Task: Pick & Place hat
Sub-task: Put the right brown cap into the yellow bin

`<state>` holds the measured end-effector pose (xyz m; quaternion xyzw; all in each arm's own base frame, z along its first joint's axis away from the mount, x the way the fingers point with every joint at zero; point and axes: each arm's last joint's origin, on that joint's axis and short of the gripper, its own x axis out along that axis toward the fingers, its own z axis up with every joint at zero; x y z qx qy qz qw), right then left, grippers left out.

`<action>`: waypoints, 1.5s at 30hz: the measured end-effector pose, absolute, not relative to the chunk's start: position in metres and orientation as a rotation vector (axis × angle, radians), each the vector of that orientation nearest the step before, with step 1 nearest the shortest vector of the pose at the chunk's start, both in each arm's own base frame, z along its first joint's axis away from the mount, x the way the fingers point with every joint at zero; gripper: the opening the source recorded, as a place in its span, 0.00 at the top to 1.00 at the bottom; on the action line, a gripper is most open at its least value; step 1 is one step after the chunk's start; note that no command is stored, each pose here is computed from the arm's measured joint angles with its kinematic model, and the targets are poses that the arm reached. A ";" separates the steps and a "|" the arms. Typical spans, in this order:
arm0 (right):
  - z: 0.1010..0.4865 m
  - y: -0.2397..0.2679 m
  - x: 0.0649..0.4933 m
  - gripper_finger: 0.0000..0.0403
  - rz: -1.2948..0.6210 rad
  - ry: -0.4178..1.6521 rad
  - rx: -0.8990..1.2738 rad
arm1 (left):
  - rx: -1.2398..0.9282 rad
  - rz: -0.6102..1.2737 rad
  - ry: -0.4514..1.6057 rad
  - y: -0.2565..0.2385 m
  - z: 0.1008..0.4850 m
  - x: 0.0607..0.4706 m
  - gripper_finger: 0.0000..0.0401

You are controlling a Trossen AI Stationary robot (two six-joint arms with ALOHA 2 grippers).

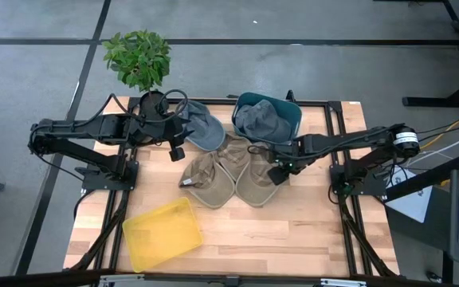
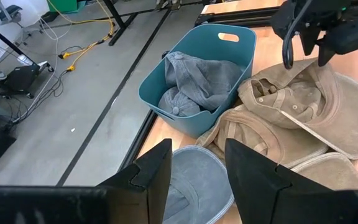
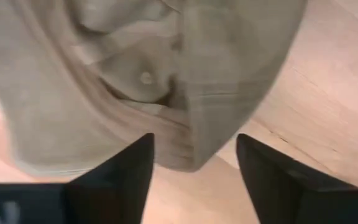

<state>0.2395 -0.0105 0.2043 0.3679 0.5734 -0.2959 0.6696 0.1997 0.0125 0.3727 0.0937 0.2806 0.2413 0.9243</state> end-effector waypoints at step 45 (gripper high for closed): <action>0.179 -0.017 0.233 0.97 -0.894 1.140 0.844 | 0.050 0.339 0.627 0.007 0.366 0.198 0.64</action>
